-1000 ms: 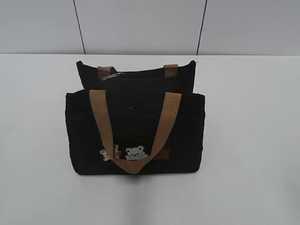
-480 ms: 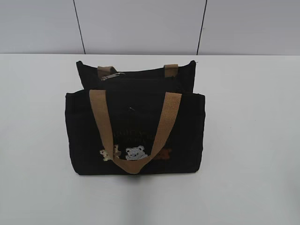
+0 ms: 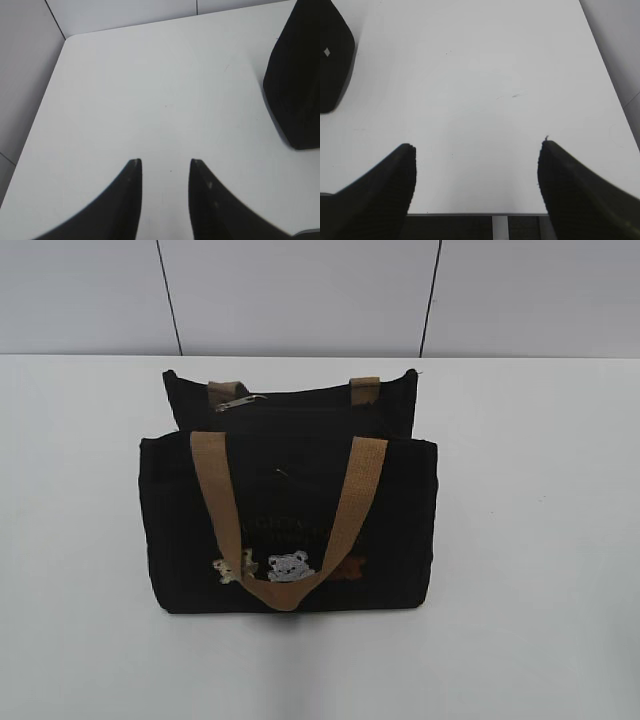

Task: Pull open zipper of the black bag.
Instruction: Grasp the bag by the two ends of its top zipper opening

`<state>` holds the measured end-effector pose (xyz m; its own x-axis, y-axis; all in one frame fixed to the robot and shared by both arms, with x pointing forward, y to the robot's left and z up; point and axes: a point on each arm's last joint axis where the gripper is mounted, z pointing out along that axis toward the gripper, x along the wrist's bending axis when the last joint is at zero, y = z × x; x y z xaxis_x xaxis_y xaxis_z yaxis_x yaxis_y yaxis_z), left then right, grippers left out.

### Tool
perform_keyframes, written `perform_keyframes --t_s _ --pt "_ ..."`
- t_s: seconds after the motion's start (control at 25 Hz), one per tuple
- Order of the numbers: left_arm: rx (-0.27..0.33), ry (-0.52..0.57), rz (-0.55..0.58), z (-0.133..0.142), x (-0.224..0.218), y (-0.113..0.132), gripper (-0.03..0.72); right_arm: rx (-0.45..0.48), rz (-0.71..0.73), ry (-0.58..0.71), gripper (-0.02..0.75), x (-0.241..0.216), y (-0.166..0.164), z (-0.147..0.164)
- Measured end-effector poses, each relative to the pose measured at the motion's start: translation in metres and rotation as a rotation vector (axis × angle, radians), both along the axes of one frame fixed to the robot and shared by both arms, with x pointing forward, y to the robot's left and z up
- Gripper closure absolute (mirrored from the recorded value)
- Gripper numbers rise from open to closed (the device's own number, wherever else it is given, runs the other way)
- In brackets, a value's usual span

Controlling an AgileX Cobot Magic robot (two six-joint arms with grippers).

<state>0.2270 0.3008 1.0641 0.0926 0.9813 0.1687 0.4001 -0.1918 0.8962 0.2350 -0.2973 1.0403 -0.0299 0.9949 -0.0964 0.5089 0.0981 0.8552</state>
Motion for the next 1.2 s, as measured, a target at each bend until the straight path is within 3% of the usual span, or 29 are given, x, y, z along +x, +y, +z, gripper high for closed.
perform_keyframes --t_s 0.36,0.6,0.68,0.84,1.0,1.2 --pt "0.0 0.0 0.0 0.0 0.0 0.0 0.435 0.0 0.0 0.0 0.163 0.0 0.0 0.0" --pt "0.007 -0.002 0.006 0.0 0.0 0.001 0.209 -0.002 0.001 -0.002 0.163 0.0 0.0 0.0" --pt "0.001 -0.013 0.001 0.001 0.0 0.0 0.175 -0.013 0.007 -0.019 0.163 0.0 0.0 0.003" --pt "-0.037 -0.062 -0.023 0.015 0.008 -0.003 0.191 -0.027 0.017 -0.03 0.163 0.005 0.0 0.021" --pt "-0.097 -0.034 -0.052 0.026 0.042 -0.008 0.215 -0.023 0.023 0.028 0.163 0.027 0.0 0.046" --pt "-0.065 0.042 -0.171 0.025 0.103 -0.017 0.243 0.011 0.071 0.096 0.163 0.06 0.003 0.078"
